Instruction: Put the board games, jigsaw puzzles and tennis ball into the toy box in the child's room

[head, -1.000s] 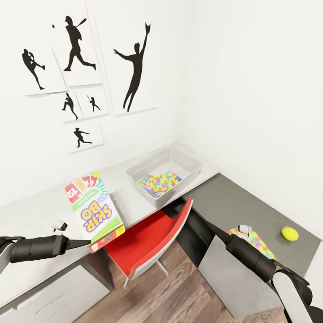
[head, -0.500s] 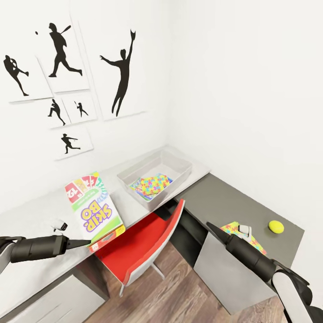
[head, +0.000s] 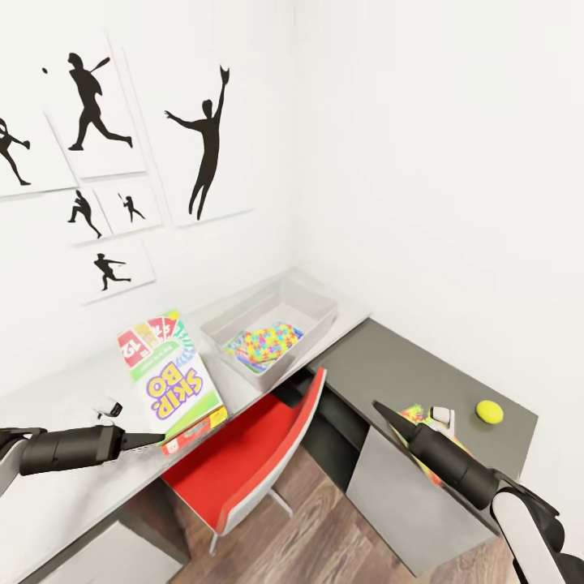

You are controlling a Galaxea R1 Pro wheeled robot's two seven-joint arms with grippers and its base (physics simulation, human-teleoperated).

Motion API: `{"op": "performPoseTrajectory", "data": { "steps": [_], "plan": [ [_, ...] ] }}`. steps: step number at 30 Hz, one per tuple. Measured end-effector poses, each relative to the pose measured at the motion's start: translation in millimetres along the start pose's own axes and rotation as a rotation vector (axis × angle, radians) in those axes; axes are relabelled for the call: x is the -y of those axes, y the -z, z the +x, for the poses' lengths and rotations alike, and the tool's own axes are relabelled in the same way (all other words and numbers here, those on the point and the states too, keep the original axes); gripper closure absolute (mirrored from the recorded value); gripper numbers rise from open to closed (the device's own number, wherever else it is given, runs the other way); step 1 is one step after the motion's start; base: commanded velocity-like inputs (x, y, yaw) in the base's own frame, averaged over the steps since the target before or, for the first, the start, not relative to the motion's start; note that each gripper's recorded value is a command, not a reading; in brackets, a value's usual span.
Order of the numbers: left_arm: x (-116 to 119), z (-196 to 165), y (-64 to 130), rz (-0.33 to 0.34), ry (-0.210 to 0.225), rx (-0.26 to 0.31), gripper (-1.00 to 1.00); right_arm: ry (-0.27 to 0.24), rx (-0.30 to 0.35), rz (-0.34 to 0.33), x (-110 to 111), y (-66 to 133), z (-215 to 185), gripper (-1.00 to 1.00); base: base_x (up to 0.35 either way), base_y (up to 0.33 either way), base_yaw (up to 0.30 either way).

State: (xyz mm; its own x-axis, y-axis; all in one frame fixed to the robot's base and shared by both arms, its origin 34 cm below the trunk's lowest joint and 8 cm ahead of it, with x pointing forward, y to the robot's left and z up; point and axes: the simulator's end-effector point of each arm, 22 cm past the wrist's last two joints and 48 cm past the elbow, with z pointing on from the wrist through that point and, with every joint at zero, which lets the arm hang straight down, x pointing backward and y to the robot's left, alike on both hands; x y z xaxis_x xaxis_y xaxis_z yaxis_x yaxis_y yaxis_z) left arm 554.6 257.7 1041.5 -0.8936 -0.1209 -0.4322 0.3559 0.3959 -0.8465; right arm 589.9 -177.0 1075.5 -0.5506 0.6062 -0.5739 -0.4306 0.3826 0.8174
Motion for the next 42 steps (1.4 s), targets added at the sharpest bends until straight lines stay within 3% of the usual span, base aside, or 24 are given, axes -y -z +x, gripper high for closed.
{"op": "performPoseTrajectory", "data": {
  "steps": [12, 31, 42],
  "plan": [
    [7.4, -3.5, 2.6, 0.002, -0.032, 0.011, 1.0, 0.014, 0.007, -0.012, -8.2, 0.5, -4.3, -1.0, 0.204, 0.126, -0.003],
    [19.6, -8.2, 7.2, 0.005, -0.063, 0.025, 1.0, 0.036, 0.019, -0.031, -21.7, 1.8, -11.3, -1.0, 0.213, 0.006, 0.0],
    [22.1, -9.3, 7.8, 0.009, -0.065, 0.028, 1.0, 0.04, 0.02, -0.034, -24.1, 2.0, -12.3, -1.0, 0.055, 0.0, 0.0]
  ]
}}
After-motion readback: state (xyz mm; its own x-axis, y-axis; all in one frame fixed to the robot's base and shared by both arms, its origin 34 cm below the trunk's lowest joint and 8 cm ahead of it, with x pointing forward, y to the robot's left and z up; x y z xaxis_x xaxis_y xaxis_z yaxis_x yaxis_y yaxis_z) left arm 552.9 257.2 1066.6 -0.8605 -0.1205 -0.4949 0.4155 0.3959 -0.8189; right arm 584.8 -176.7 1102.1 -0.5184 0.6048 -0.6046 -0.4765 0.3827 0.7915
